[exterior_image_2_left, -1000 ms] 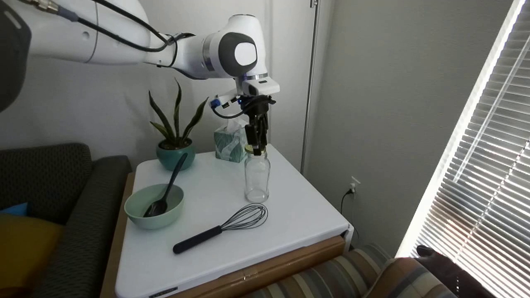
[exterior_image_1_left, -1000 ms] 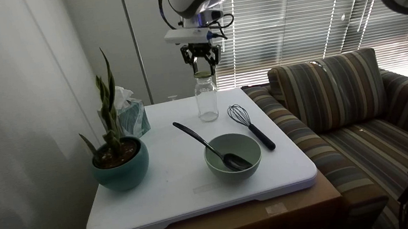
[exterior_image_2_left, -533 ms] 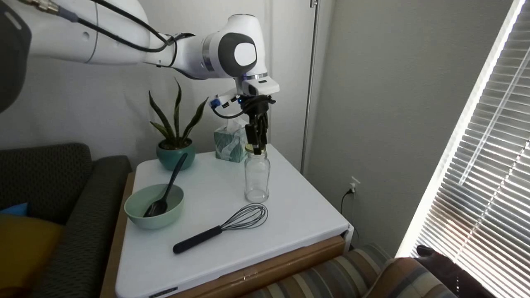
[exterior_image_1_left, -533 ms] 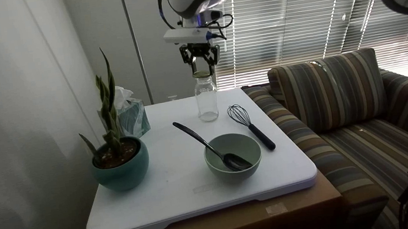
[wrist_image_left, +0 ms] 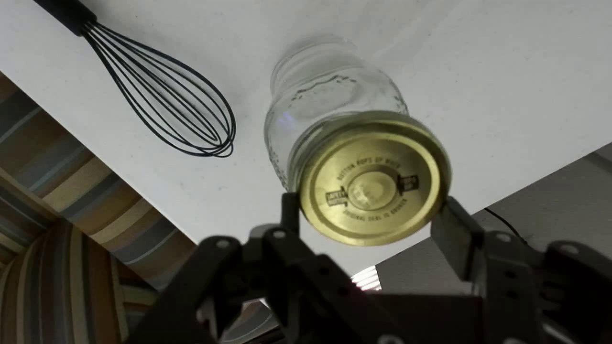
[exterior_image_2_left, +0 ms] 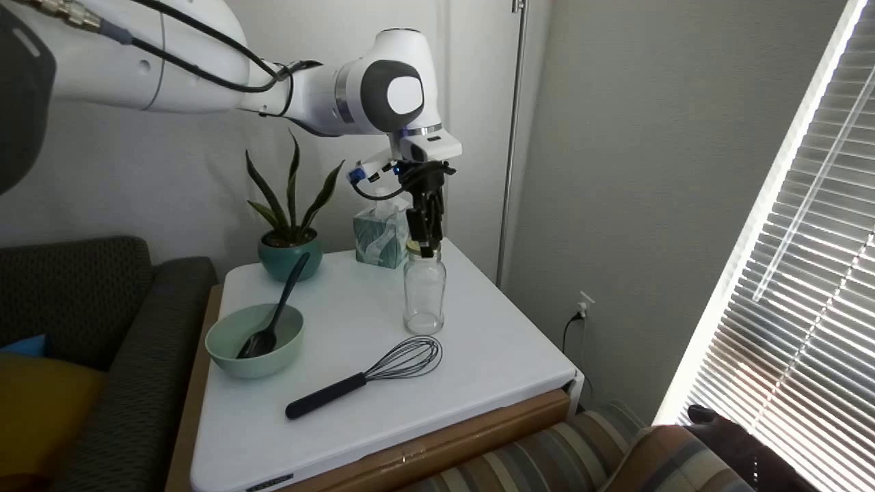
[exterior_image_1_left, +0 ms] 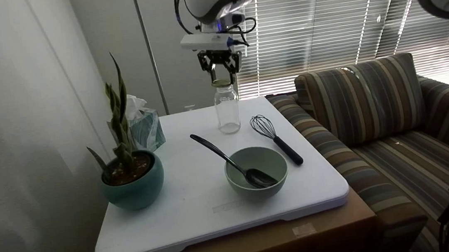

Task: Pick the lid on the table and place it on top of the bottle

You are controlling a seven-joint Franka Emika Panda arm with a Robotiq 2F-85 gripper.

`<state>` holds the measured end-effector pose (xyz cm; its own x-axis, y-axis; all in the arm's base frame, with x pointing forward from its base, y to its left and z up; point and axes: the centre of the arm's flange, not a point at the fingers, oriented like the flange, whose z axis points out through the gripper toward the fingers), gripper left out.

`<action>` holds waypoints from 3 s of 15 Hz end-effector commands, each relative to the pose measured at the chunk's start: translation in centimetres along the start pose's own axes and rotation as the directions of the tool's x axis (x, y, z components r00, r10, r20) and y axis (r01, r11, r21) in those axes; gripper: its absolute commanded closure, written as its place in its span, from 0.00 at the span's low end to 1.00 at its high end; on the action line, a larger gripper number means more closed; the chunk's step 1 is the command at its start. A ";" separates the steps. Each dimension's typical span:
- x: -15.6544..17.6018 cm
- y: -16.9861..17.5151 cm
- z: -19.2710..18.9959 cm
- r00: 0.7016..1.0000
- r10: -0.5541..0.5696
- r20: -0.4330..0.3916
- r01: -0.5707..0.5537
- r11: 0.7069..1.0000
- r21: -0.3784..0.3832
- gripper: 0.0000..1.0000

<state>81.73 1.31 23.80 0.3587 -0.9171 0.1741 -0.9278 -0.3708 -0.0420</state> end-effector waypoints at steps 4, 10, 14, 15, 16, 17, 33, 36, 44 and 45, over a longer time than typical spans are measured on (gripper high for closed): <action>3.0 -6.8 1.4 1.000 0.002 -0.029 -0.001 1.000 0.007 0.55; 3.3 -6.7 1.5 1.000 0.009 -0.019 -0.009 1.000 -0.002 0.55; 3.3 -6.5 2.0 1.000 0.012 -0.003 -0.012 1.000 -0.025 0.55; 3.3 -6.5 2.1 1.000 0.012 -0.006 -0.013 1.000 -0.027 0.55; 3.3 -6.5 2.2 1.000 0.008 -0.007 -0.009 1.000 -0.030 0.55; 3.2 -6.5 2.3 1.000 0.006 -0.006 -0.006 0.999 -0.035 0.55; 3.0 -5.8 3.4 1.000 -0.020 -0.012 0.019 0.994 -0.110 0.55; 2.7 -5.9 3.5 0.999 -0.028 -0.019 0.025 0.993 -0.115 0.55; 1.2 -6.7 2.2 0.992 -0.076 -0.098 0.065 0.992 -0.112 0.55; 1.0 -6.8 2.3 0.989 -0.089 -0.120 0.074 0.990 -0.122 0.55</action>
<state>81.16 1.86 22.68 0.3960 -0.8859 0.2414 -0.9168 -0.3964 0.0493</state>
